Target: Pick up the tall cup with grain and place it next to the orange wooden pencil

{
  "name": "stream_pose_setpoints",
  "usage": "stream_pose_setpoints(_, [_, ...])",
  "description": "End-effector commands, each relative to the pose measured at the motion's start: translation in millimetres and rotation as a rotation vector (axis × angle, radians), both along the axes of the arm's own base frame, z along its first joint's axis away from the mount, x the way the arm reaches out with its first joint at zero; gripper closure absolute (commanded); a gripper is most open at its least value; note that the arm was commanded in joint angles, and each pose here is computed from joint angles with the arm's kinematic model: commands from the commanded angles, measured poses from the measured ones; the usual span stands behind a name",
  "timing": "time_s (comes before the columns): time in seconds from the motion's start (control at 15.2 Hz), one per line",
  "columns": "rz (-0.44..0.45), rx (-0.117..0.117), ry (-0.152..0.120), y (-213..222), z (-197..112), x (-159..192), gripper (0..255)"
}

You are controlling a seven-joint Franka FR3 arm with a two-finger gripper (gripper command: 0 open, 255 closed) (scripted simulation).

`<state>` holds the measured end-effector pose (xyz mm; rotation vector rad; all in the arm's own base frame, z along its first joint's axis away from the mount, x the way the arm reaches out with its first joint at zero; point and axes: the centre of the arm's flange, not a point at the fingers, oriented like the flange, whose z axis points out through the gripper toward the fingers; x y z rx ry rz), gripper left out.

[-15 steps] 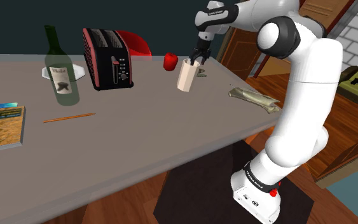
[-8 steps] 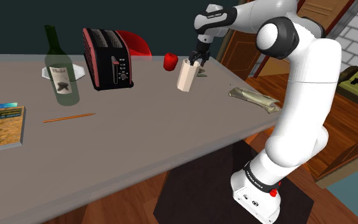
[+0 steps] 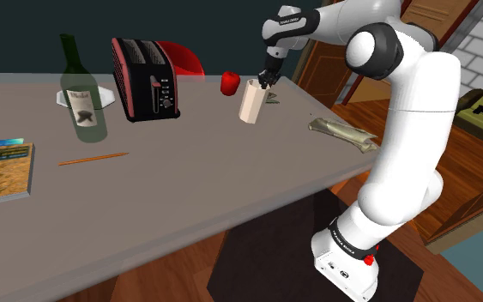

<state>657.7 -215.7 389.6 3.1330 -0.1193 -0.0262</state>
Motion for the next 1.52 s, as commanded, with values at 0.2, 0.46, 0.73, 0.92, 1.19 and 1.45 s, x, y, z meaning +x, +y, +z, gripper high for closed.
stream_pose_setpoints(0.2, [0.000,0.000,0.001,0,0,0,255])
stream_pose_setpoints(0.46, [0.000,0.000,0.001,0,21,0,255])
stream_pose_setpoints(0.73, [0.000,0.000,0.001,0,42,0,255])
stream_pose_setpoints(0.92, [0.000,0.000,0.001,0,58,0,255])
stream_pose_setpoints(1.19, [0.000,0.000,0.001,0,78,0,255])
stream_pose_setpoints(1.45, [0.000,0.000,0.001,52,78,-12,255])
